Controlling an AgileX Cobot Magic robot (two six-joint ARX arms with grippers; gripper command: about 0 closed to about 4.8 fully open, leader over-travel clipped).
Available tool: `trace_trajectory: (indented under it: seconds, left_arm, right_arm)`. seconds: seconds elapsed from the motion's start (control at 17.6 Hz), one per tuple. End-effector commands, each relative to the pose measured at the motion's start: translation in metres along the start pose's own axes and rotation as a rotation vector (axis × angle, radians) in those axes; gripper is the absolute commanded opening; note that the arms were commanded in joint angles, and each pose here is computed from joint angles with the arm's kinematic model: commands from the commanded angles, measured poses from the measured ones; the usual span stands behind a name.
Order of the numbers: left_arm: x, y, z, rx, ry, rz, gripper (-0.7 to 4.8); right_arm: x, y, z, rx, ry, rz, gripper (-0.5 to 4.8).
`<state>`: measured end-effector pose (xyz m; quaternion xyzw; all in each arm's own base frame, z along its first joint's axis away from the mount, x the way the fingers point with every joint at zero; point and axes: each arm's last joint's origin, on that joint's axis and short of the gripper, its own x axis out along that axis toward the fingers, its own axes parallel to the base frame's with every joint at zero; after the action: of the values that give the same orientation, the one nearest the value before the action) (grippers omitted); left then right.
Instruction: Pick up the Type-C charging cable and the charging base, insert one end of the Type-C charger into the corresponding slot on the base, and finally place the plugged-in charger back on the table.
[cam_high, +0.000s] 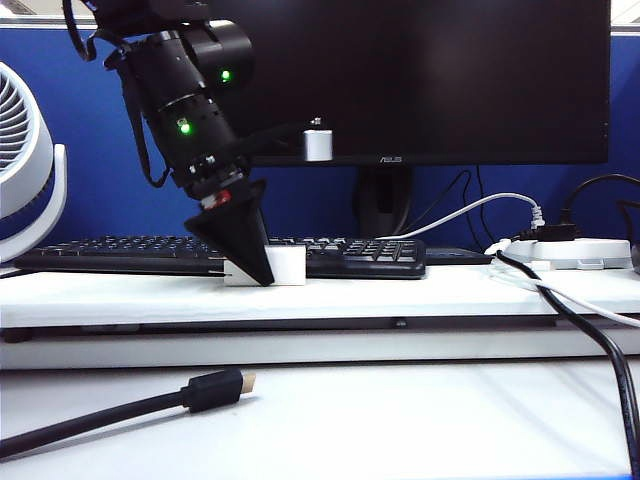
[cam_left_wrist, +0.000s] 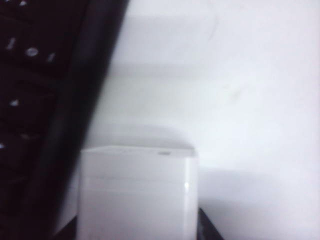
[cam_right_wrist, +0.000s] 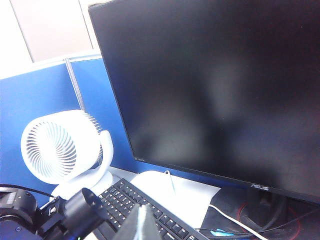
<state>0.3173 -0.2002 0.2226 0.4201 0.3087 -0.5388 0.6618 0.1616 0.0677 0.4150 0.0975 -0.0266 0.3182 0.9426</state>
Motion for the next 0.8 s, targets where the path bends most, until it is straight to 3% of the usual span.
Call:
trace_trajectory:
  seconds: [0.06, 0.17, 0.28, 0.4, 0.57, 0.63, 0.74, 0.8]
  left_arm:
    - [0.002, -0.017, -0.001, -0.166, 0.09, -0.117, 1.77]
    - [-0.003, -0.021, 0.0, -0.357, 0.133, -0.109, 1.78]
    - [-0.004, -0.021, 0.0, -0.468, 0.141, -0.102, 1.77]
    - [-0.004, -0.019, 0.0, -0.476, 0.148, -0.072, 1.77]
    - [-0.005, -0.016, -0.004, -0.497, 0.262, 0.07, 1.88]
    - [-0.005, -0.016, -0.005, -0.495, 0.277, 0.081, 2.21]
    - [-0.007, -0.017, -0.005, -0.498, 0.298, 0.069, 4.34]
    - [-0.009, -0.017, -0.004, -0.498, 0.303, 0.066, 4.55]
  right_arm:
    - [-0.002, 0.002, 0.005, -0.006, -0.03, 0.013, -0.01]
    - [-0.002, 0.002, 0.005, -0.005, -0.03, 0.013, -0.01]
    - [-0.002, 0.002, 0.005, -0.005, -0.03, 0.013, -0.01]
    - [-0.002, 0.002, 0.005, -0.005, -0.03, 0.013, -0.01]
    - [-0.002, 0.003, 0.004, -0.002, -0.024, 0.039, -0.01]
    - [-0.002, 0.003, 0.004, -0.002, -0.024, 0.039, -0.01]
    - [-0.002, 0.003, 0.004, -0.002, -0.024, 0.038, -0.01]
    - [-0.002, 0.003, 0.004, -0.002, -0.024, 0.038, -0.01]
